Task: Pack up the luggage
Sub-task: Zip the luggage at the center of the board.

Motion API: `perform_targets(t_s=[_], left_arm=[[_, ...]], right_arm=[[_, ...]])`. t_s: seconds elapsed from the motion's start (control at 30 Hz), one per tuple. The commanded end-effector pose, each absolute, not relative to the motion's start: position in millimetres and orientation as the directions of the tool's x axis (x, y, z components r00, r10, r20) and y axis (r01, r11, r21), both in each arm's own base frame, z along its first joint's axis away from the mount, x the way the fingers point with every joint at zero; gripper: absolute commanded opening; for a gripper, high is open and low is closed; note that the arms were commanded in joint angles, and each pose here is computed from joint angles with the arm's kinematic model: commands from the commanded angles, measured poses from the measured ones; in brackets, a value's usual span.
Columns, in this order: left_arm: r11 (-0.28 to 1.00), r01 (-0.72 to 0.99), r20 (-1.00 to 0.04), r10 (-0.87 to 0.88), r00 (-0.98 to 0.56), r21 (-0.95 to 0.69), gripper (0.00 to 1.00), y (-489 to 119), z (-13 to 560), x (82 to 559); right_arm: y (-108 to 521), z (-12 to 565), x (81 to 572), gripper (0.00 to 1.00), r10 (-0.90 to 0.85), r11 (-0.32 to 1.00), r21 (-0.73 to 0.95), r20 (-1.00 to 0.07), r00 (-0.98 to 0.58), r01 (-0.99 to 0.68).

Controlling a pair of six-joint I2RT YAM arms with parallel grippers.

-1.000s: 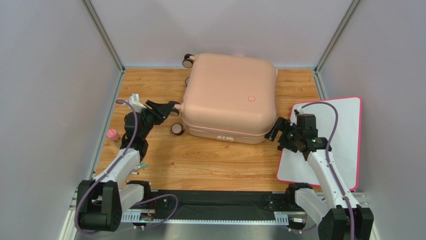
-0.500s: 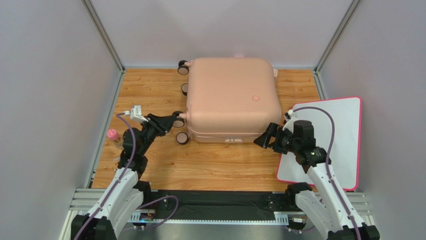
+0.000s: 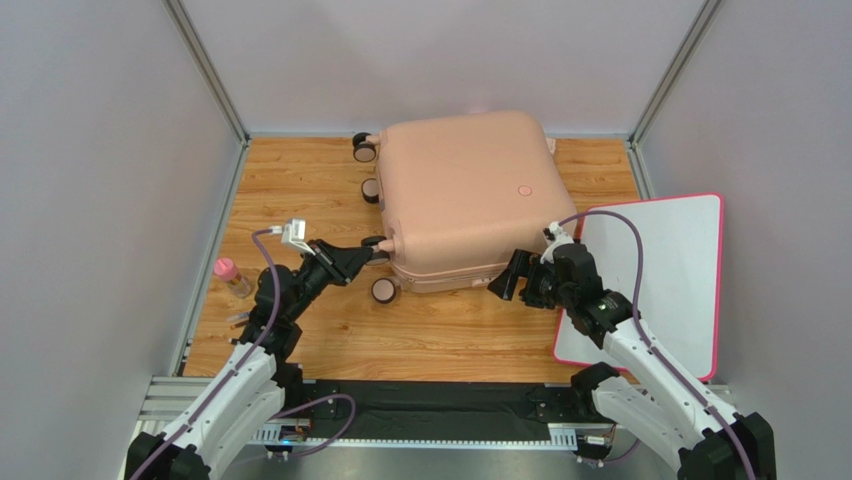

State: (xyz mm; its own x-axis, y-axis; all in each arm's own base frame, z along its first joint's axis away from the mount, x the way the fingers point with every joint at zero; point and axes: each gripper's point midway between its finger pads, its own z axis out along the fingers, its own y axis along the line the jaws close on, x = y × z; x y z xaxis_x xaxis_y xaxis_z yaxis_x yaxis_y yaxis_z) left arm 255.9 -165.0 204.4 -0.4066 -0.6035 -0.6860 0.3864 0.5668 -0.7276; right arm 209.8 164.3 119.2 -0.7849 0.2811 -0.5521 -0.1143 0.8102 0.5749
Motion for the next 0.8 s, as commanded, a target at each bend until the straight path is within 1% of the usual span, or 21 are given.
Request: perform_targets(t_s=[0.0, 0.17, 0.3, 0.4, 0.57, 0.6, 0.63, 0.7, 0.73, 0.77], left_arm=[[0.554, 0.421, -0.692, -0.506, -0.516, -0.718, 0.0, -183.5, 178.9, 232.6], [0.539, 0.476, -0.715, -0.451, -0.533, -0.695, 0.0, -198.5, 179.5, 221.3], [0.526, 0.51, -0.729, -0.418, -0.542, -0.68, 0.0, -213.4, 184.1, 214.6], [0.513, 0.533, -0.735, -0.389, -0.555, -0.673, 0.0, -228.2, 183.9, 206.8], [0.477, 0.549, -0.723, -0.373, -0.581, -0.687, 0.0, -241.5, 186.1, 194.6], [0.472, 0.554, -0.725, -0.378, -0.576, -0.686, 0.0, -240.2, 188.9, 192.5], [0.488, 0.54, -0.722, -0.364, -0.588, -0.686, 0.0, -237.8, 183.2, 190.1], [0.502, 0.541, -0.734, -0.381, -0.562, -0.675, 0.0, -229.8, 192.6, 188.6], [0.532, 0.526, -0.739, -0.353, -0.574, -0.663, 0.07, -225.2, 183.9, 185.0], [0.547, 0.521, -0.744, -0.347, -0.571, -0.655, 0.14, -221.5, 184.4, 183.6]], right_arm=[[158.5, 135.9, 232.4, 0.93, 0.345, 0.822, 0.563, -0.611, -0.712, -0.085], [148.5, 140.0, 240.8, 0.96, 0.321, 0.858, 0.506, -0.664, -0.675, -0.089], [131.8, 144.2, 248.3, 0.96, 0.313, 0.9, 0.435, -0.698, -0.644, -0.034], [123.4, 148.8, 244.6, 0.97, 0.304, 0.914, 0.405, -0.7, -0.646, -0.009], [128.3, 157.1, 232.1, 0.96, 0.31, 0.894, 0.445, -0.692, -0.652, -0.048], [136.7, 154.3, 225.9, 0.95, 0.31, 0.874, 0.48, -0.672, -0.672, -0.076], [141.9, 156.0, 223.2, 0.94, 0.314, 0.858, 0.504, -0.669, -0.674, -0.1], [159.7, 164.6, 214.3, 0.92, 0.315, 0.813, 0.555, -0.672, -0.67, -0.174], [165.5, 162.5, 210.1, 0.92, 0.323, 0.801, 0.572, -0.662, -0.677, -0.177], [177.9, 164.9, 200.0, 0.92, 0.297, 0.785, 0.578, -0.666, -0.684, -0.222]])
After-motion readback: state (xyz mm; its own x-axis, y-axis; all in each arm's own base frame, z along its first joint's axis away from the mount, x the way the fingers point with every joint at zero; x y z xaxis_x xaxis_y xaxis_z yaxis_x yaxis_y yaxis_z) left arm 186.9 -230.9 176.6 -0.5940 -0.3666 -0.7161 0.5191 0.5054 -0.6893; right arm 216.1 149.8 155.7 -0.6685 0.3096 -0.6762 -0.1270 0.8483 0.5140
